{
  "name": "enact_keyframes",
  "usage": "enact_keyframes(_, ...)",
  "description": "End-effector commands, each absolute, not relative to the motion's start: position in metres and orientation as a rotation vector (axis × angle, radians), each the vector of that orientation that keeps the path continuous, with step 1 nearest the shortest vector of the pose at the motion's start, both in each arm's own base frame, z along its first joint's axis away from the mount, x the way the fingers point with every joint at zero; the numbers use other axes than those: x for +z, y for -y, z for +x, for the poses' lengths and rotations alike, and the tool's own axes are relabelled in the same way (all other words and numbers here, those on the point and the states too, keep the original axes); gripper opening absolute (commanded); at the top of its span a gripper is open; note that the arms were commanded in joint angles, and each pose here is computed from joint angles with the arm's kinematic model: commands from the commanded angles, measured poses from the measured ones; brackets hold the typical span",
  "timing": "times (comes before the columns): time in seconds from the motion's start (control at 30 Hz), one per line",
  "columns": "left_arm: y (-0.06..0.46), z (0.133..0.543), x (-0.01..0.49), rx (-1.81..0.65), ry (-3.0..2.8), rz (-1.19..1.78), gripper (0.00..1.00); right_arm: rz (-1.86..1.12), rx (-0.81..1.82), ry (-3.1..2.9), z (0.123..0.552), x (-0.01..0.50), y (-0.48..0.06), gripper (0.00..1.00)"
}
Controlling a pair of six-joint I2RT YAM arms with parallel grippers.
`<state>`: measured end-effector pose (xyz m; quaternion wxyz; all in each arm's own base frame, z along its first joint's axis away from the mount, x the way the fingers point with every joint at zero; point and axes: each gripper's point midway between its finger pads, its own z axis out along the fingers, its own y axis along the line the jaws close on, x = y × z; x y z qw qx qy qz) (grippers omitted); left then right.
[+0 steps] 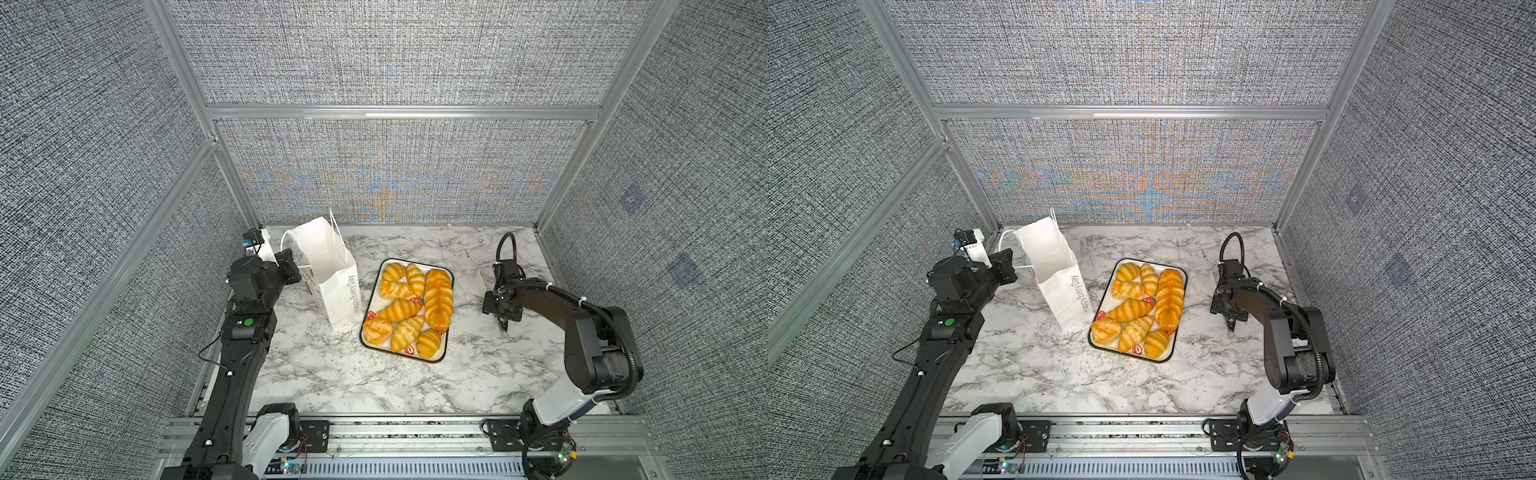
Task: Pack bread into a paper bag
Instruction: Pick up the pair of food tongs from the middle-right of the table.
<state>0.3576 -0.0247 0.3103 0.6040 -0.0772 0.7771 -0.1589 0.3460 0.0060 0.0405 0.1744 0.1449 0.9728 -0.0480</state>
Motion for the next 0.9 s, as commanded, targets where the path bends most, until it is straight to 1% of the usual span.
enact_keyframes(0.0, 0.028, 0.359, 0.316, -0.390, -1.781, -0.165, 0.00, 0.432, -0.147, -2.753, 0.342, 0.044, -0.005, 0.63)
enact_keyframes(0.53, 0.031, 0.360, 0.315, -0.405, -1.787, -0.153, 0.00, 0.428, -0.170, -2.697, 0.333, 0.068, -0.004, 0.51)
enact_keyframes(0.87, 0.031, 0.361, 0.313, -0.406, -1.790, -0.151, 0.00, 0.439, -0.171, -2.656, 0.328, 0.086, -0.004, 0.48)
